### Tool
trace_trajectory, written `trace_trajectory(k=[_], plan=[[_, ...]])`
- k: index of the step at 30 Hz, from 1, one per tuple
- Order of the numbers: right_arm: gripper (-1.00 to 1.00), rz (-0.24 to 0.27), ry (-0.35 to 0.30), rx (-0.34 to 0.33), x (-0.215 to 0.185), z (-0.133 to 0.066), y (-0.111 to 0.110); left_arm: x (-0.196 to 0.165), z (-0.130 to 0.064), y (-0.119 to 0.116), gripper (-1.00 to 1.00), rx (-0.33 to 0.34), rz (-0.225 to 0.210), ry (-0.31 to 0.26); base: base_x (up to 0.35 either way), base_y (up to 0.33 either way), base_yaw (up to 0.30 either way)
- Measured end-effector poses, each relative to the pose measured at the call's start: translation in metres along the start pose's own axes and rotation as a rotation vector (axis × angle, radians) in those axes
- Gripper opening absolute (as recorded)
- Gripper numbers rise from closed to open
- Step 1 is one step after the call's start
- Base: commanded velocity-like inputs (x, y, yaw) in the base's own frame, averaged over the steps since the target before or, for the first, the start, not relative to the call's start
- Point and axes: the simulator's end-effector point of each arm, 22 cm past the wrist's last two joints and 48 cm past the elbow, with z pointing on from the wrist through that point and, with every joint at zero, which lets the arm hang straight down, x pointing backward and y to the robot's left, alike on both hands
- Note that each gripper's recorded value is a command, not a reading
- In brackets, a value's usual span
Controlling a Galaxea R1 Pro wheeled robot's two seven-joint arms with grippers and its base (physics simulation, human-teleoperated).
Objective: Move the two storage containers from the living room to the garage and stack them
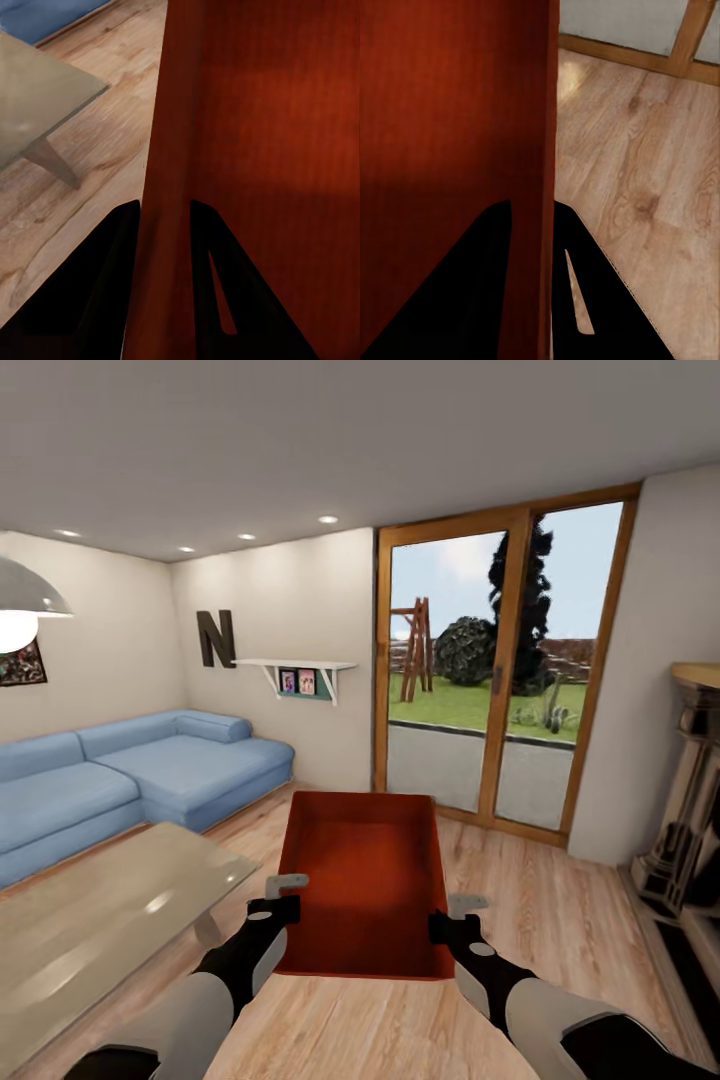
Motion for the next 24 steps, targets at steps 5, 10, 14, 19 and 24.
trace_trajectory(k=[5,10,14,19,24], plan=[[-1.0,0.001,0.0,0.0,0.0,0.0,0.0002,-0.0002,0.0,0.0002,-1.0,0.0,0.001,-0.001,-0.009,-0.005,0.3],[-1.0,0.0,-0.001,0.0,-0.0001,0.0,-0.0002,-0.0002,-0.0001,-0.0002,-1.0,0.0,0.0,-0.001,0.0,0.0,0.3],[-1.0,0.0,-0.002,0.0,-0.0005,0.0,-0.0002,-0.0006,-0.0001,-0.0002,-1.0,0.0,0.0,-0.002,0.0,0.0,0.3],[-1.0,0.0,-0.003,0.001,-0.0009,0.0,0.0003,-0.0012,0.0,0.0002,-1.0,0.001,0.0,-0.003,0.0,0.0,0.3],[-1.0,0.0,-0.003,0.001,-0.0007,0.0,0.0002,-0.001,0.0,0.0002,-1.0,0.001,0.0,-0.003,0.0,0.0,0.3]])
